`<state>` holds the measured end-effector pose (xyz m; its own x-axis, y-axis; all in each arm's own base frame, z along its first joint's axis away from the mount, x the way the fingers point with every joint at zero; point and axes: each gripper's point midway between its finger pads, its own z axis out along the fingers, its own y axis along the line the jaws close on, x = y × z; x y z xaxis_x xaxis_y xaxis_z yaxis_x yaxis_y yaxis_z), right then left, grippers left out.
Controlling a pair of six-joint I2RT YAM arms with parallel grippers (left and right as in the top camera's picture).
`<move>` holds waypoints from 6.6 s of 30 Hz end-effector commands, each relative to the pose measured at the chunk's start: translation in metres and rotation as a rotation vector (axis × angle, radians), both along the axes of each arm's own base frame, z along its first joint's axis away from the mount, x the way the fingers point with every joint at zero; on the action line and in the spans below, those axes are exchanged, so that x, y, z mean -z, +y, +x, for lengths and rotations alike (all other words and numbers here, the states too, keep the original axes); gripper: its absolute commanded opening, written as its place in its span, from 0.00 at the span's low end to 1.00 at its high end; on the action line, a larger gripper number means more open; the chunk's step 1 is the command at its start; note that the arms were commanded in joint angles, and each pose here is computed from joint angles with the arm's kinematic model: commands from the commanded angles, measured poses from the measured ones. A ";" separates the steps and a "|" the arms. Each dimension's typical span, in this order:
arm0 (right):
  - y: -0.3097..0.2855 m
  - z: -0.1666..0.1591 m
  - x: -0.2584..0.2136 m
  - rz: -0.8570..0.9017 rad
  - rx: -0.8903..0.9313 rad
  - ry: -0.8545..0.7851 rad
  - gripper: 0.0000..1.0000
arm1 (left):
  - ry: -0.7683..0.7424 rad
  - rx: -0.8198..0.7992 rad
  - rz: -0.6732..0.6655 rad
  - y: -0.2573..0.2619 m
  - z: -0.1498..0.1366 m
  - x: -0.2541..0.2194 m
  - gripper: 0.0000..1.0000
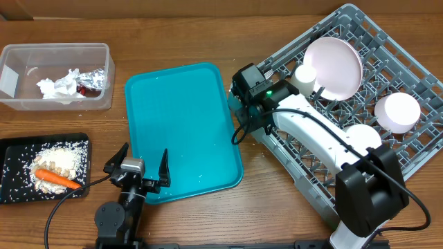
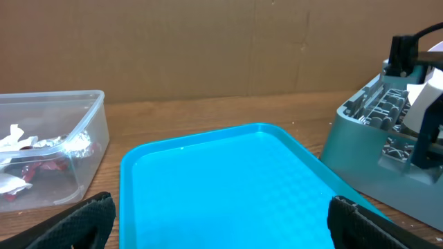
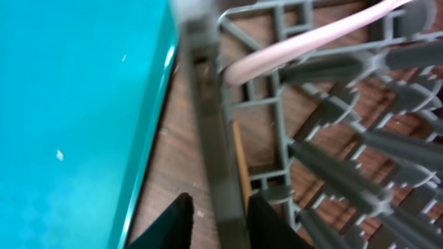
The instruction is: Sort waste into correct bins and load items into the dishwasher rack
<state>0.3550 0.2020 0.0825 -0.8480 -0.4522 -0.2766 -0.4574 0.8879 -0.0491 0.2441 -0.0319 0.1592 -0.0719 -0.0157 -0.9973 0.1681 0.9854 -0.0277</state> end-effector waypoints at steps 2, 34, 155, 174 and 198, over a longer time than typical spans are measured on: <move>-0.016 0.017 -0.003 0.025 0.085 -0.029 0.23 | -0.007 -0.021 0.019 0.005 0.000 0.000 1.00; -0.137 0.151 -0.061 0.228 0.691 -0.488 0.11 | -0.007 -0.021 0.019 0.005 0.000 0.000 1.00; -0.007 0.075 0.045 0.075 0.427 0.132 0.16 | -0.007 -0.021 0.019 0.005 0.000 0.000 1.00; -0.015 0.059 -0.119 0.211 0.461 -0.024 0.84 | -0.007 -0.021 0.019 0.005 0.000 0.000 1.00; -0.064 -0.120 -0.178 0.244 0.619 0.235 1.00 | -0.007 -0.021 0.019 0.005 0.000 0.000 1.00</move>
